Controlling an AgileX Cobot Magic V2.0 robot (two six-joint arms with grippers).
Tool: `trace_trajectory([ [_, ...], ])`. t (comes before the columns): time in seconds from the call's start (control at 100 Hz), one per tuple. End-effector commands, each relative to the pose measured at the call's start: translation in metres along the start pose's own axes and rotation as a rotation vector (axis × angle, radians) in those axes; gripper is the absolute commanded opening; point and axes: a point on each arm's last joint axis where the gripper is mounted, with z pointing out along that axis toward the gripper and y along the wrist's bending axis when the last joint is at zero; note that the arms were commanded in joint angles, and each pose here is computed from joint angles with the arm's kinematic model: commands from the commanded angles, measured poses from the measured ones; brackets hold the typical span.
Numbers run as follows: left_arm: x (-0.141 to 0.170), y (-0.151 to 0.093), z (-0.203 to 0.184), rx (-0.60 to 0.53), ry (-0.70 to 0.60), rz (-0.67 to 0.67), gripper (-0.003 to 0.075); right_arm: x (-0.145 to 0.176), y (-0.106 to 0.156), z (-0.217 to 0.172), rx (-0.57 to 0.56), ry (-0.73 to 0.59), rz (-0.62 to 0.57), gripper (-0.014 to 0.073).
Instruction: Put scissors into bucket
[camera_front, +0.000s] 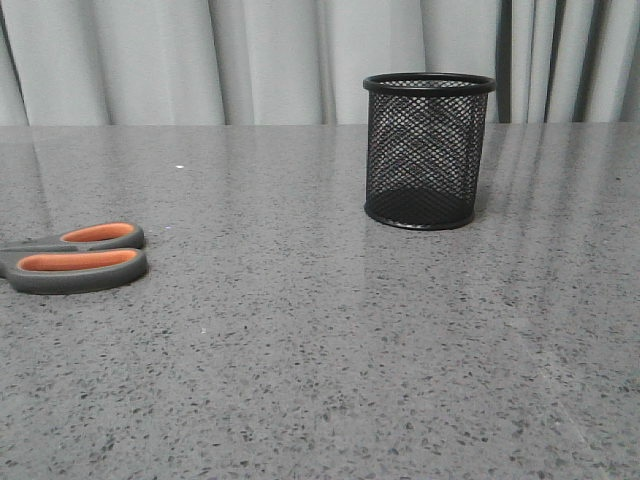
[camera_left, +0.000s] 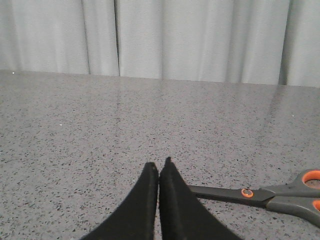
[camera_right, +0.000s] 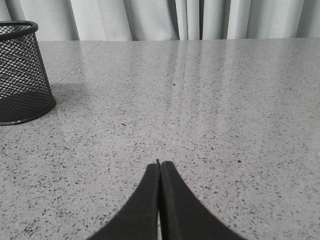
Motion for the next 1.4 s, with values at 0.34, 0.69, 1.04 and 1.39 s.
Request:
trace_trajectory([
  [0.34, 0.0017, 0.0003, -0.0007, 0.003, -0.069, -0.017, -0.0021, -0.0020, -0.0006, -0.0006, 0.009, -0.078, -0.016, -0.0071],
  [0.69, 0.0017, 0.0003, -0.0007, 0.003, -0.069, -0.017, -0.0021, -0.0032, -0.0006, -0.0007, 0.009, -0.092, -0.016, -0.0071],
  [1.04, 0.0017, 0.0003, -0.0007, 0.003, -0.069, -0.017, -0.0021, -0.0039, -0.0005, -0.0008, 0.009, -0.100, -0.016, -0.0071],
  [1.39, 0.0017, 0.0003, -0.0007, 0.003, -0.069, -0.017, -0.0021, -0.0048, -0.0005, -0.0009, 0.008, -0.109, -0.011, -0.0071],
])
